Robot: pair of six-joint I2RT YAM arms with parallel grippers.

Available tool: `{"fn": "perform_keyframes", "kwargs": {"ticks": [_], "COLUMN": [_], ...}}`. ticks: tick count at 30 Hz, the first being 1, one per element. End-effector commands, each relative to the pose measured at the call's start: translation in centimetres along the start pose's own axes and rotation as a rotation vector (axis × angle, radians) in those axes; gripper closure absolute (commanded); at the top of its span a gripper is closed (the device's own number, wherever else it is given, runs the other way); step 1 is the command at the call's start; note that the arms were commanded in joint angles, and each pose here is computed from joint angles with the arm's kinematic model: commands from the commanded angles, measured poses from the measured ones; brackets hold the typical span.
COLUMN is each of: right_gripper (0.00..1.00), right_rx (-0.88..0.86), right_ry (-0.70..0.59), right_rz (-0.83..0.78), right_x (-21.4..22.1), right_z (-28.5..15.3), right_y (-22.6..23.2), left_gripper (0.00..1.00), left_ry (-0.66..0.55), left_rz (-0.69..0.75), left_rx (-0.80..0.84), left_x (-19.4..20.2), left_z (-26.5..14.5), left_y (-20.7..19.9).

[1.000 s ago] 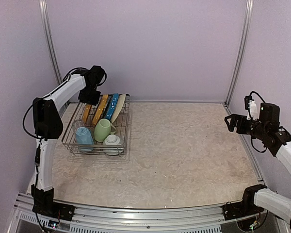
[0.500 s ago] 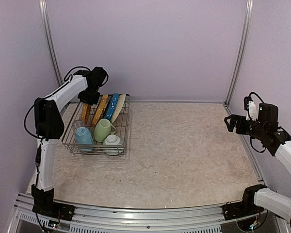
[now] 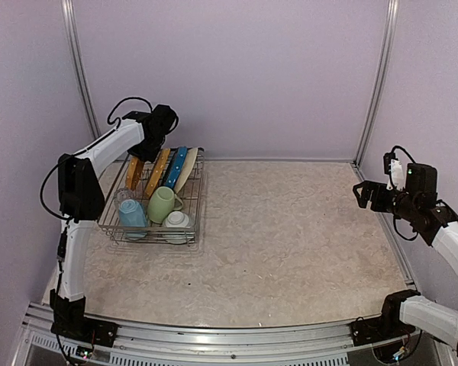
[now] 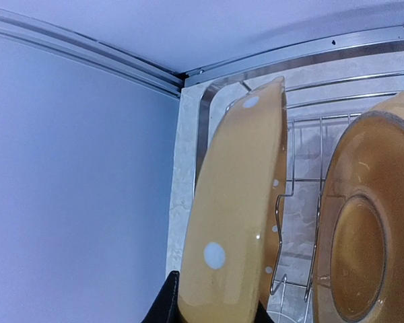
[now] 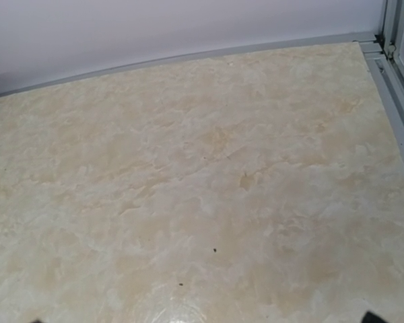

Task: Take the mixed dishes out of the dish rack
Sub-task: Grab the plate from the dish rack.

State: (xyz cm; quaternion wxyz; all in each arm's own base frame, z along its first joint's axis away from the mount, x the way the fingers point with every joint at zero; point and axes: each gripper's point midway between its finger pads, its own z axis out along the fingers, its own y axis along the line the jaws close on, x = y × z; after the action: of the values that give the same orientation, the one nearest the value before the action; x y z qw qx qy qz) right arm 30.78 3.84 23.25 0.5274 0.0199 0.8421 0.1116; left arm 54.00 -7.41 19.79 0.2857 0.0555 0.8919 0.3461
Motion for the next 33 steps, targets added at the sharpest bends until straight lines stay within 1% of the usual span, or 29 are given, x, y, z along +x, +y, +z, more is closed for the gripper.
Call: {"fn": "perform_keyframes", "kwargs": {"ticks": [1, 7, 11, 20, 23, 27, 30, 33], "right_gripper": [0.0, 0.0, 0.0, 0.0, 0.0, 0.0, 0.0, 0.0], "right_rx": [0.0, -0.001, 0.0, -0.002, -0.007, -0.011, -0.015, -0.018], "right_ry": [-0.008, -0.014, -0.014, -0.014, -0.01, -0.01, -0.006, 0.002], "right_rz": [0.0, -0.001, -0.001, 0.002, 0.002, -0.001, -0.001, -0.002], "right_x": [0.1, 0.0, 0.0, 0.0, 0.1, 0.0, -0.1, 0.1], "right_z": [0.1, 0.0, 0.0, 0.0, 0.0, -0.1, 0.0, 0.1], "right_y": [0.1, 0.1, 0.1, 0.1, 0.2, 0.3, 0.4, 0.4], "left_gripper": [1.0, 1.0, 1.0, 1.0, 1.0, 1.0, 1.0, 1.0], "left_ry": [-0.099, -0.154, -0.195, -0.261, -0.241, -0.138, -0.106, -0.122], "left_rz": [-0.023, 0.004, 0.0, -0.018, -0.049, -0.137, -0.171, -0.211], "left_rx": [-0.181, -0.253, -0.289, -0.314, -0.219, -0.001, 0.079, 0.104], "left_x": [-2.8, -4.2, -5.3, -6.7, -5.8, -3.1, -2.1, -1.9], "left_z": [-2.1, -3.2, -4.6, -6.8, -7.3, -6.8, -6.6, -7.6], "left_y": [4.1, 5.2, 6.6, 8.3, 8.0, 6.3, 5.2, 6.0]}}
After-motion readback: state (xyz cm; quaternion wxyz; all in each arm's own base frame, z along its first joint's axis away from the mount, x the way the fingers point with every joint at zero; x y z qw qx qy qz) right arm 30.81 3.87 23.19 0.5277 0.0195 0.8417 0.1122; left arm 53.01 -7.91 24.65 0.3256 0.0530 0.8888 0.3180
